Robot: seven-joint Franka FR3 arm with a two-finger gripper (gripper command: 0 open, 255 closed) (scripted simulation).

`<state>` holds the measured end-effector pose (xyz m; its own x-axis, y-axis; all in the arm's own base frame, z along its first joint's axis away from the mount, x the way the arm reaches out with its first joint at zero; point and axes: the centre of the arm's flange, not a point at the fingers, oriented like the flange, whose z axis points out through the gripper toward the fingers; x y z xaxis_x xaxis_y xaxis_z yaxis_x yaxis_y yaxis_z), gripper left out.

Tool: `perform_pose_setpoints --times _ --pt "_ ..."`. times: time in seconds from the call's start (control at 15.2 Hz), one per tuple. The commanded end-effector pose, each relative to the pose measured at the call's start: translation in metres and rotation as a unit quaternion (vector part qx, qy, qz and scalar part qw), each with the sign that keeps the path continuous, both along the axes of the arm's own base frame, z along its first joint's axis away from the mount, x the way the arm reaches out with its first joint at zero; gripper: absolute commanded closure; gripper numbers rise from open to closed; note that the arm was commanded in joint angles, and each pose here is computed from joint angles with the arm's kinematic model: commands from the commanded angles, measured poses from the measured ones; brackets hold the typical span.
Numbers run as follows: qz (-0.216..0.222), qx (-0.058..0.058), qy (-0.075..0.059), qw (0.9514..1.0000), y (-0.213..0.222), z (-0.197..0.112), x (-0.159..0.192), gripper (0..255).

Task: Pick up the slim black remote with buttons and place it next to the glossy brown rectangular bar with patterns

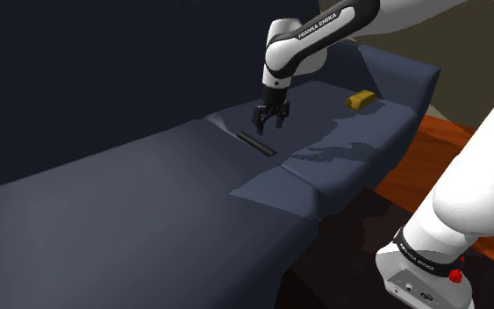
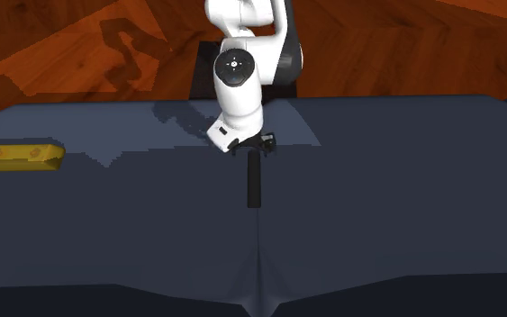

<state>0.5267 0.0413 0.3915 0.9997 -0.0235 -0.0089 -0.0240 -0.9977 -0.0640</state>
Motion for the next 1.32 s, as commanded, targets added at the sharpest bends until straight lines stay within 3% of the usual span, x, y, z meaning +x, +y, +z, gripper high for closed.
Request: perform_pose_setpoints --times 0.0,0.59,1.12,1.19,1.25 --pt "-0.004 0.004 -0.002 1.0 0.005 -0.019 0.018 0" --pt "-0.006 0.006 -0.002 1.0 0.011 -0.068 0.028 0" --pt "-0.006 0.006 -0.002 1.0 0.011 -0.068 0.028 0" --pt "-0.006 0.006 -0.002 1.0 0.011 -0.068 0.028 255" --pt "-0.006 0.006 -0.002 1.0 0.011 -0.068 0.028 255"
